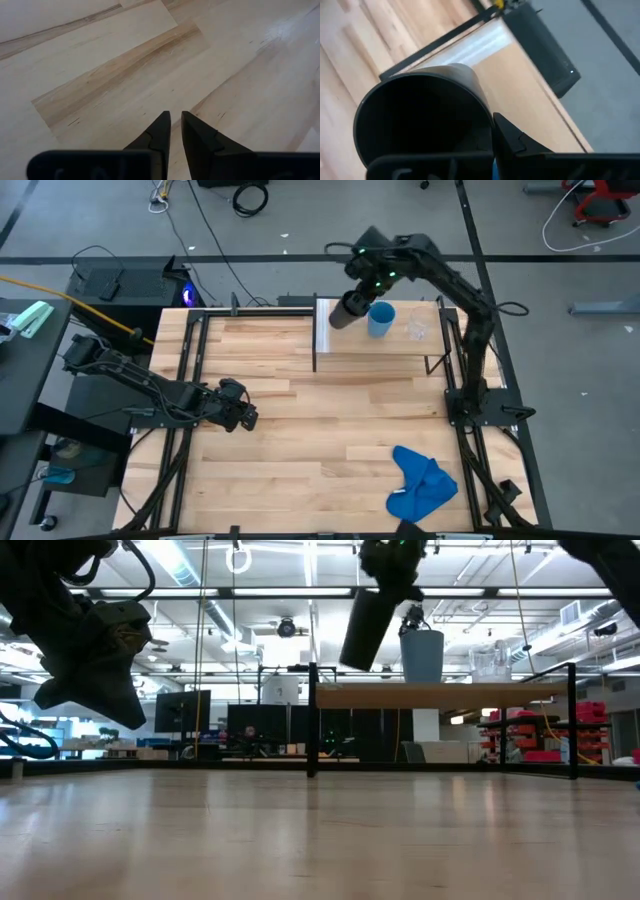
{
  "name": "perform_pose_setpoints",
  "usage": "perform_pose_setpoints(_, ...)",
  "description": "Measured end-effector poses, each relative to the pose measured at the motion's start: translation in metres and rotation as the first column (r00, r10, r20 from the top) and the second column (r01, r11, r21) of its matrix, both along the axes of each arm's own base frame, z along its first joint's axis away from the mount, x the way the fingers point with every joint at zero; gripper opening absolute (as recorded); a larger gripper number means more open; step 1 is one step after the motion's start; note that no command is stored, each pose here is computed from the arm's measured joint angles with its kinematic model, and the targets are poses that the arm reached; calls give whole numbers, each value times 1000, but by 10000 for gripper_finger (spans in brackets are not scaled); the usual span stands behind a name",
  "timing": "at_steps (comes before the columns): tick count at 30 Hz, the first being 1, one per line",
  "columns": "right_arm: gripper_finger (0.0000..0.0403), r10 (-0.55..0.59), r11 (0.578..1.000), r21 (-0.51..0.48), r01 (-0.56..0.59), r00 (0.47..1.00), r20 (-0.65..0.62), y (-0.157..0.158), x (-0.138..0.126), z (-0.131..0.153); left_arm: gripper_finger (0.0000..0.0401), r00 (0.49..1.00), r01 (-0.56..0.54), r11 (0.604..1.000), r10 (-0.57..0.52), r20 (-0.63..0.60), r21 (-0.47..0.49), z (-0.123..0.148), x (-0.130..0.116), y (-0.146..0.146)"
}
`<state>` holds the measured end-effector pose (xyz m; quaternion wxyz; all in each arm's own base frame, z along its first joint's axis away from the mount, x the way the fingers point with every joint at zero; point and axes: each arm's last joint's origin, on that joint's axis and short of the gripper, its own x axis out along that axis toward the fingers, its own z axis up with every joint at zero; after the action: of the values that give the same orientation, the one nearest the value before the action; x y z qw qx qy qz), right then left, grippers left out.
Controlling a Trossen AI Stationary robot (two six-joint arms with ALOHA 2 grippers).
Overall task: Stack small to large cups/mugs on shelf
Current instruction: Put the black cup on the shelf
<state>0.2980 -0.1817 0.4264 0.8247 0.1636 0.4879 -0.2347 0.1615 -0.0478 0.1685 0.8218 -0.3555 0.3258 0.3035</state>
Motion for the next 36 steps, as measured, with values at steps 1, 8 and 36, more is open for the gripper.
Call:
perform_pose_setpoints(1, 0, 17, 1000, 6, -17, 1000, -15, 0, 6, -5, 51, 1000, 0, 1000, 0, 0, 0, 0, 0, 0)
perform_pose_setpoints(8, 0, 72, 997, -17, -73, 994, -77, 4, 24, -20, 56, 1000, 0, 1000, 0, 0, 0, 0, 0, 0)
perform_pose_setpoints(36, 0, -88, 995, 28, 92, 990, -111, -8, 13, -23, 56, 1000, 0, 1000, 0, -1, 0, 0, 0, 0)
